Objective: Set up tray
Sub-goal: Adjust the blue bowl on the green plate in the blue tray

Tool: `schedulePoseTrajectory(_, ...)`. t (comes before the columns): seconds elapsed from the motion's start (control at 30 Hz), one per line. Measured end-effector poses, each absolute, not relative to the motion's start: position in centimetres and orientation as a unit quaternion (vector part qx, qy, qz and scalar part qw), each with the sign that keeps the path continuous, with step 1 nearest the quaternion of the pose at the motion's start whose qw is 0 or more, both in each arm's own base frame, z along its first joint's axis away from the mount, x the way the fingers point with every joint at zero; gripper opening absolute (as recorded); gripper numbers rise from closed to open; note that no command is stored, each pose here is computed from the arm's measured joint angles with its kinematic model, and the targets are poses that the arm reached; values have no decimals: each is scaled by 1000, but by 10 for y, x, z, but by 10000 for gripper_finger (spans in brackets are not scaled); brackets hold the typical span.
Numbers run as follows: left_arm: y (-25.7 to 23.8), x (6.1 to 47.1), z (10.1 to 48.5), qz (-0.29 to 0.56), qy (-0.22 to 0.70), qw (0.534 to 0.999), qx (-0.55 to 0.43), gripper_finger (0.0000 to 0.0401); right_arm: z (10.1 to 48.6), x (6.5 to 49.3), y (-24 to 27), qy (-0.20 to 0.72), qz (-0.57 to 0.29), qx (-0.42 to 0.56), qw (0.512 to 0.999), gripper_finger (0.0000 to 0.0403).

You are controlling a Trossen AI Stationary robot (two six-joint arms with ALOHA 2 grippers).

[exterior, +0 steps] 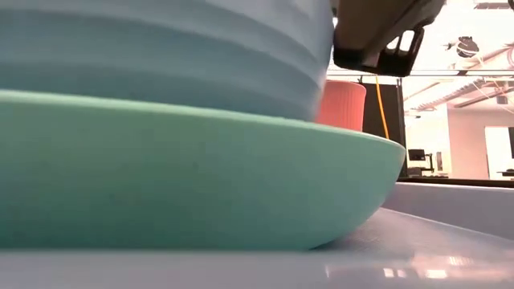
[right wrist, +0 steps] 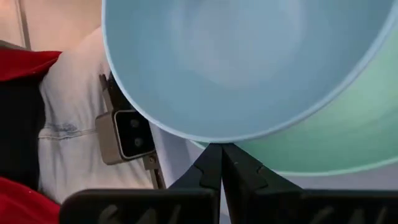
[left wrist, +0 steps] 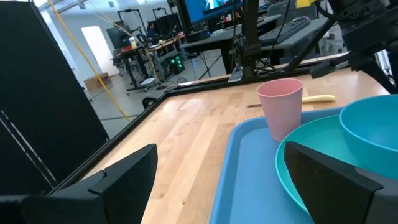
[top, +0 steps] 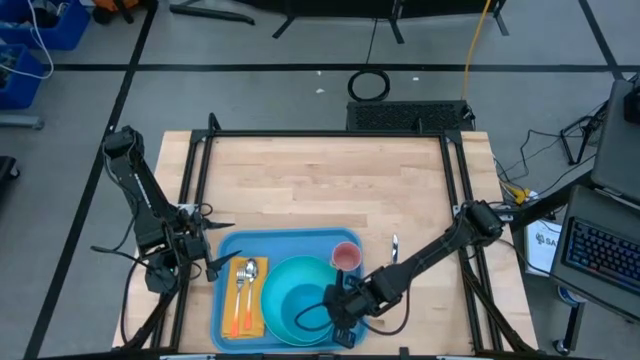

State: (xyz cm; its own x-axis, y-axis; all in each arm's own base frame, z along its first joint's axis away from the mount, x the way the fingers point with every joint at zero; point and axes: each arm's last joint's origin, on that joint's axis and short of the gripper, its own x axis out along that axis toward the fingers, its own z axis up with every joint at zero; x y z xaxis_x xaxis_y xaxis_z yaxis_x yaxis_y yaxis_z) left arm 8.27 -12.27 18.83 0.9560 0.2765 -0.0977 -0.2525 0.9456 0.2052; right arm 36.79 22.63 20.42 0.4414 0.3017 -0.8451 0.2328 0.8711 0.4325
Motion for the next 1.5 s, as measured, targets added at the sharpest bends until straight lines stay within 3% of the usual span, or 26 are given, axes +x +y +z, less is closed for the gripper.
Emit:
schedulePoseTrajectory(0.3,-123,83,188,134,63,984,97,351,191,375,213,499,20,239,833,0)
schedulePoseTrajectory(0.87,-123,83,188,132,65,984,97,351,187,369,214,533,10,277,799,0)
schedulePoseTrajectory(1.07,-123,83,188,132,65,984,97,351,183,363,211,560,-29,285,777,0)
schedulePoseTrajectory(1.5,-123,83,188,132,65,984,98,351,180,364,211,555,-33,274,785,0)
